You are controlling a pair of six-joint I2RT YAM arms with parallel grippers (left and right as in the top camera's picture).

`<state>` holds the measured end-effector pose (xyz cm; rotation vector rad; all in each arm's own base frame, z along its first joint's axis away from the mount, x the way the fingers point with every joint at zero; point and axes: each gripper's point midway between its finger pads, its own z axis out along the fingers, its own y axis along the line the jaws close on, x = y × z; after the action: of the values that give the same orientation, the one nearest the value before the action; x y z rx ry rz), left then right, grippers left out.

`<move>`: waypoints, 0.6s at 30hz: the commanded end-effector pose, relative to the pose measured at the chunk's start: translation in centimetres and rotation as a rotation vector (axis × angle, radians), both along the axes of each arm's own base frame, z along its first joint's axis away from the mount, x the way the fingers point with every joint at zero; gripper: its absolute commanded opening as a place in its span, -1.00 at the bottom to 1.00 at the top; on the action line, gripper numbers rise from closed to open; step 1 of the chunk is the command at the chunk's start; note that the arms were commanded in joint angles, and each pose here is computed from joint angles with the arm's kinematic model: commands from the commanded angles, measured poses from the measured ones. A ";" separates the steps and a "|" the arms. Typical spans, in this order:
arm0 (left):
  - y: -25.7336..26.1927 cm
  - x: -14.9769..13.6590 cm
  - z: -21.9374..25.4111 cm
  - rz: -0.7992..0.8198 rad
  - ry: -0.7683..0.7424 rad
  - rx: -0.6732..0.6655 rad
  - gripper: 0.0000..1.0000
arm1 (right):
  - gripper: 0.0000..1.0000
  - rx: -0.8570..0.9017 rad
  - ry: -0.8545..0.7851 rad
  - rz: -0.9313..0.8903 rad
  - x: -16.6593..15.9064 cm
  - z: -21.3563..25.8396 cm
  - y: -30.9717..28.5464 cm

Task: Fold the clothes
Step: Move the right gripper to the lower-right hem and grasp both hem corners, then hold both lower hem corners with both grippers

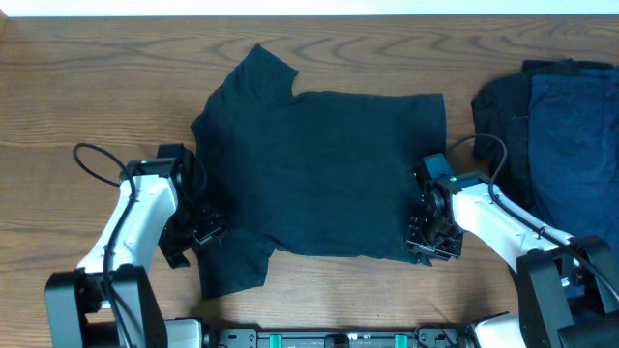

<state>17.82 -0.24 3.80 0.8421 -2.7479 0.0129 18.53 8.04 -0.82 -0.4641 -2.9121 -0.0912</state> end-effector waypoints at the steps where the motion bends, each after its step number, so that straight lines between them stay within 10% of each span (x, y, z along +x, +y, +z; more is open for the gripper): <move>1: 0.2 -0.1 -0.4 -0.029 0.016 0.008 0.48 | -0.31 -0.057 0.012 0.024 -0.5 -1.6 -1.2; 18: -2.7 -1.3 -4.8 0.170 -0.007 -0.110 0.34 | -0.21 -0.054 0.010 0.043 -0.5 -1.6 -1.2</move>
<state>16.98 -2.62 -0.56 0.9855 -2.6883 0.1988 18.56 8.24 -0.80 -0.4513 -2.9126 -0.1085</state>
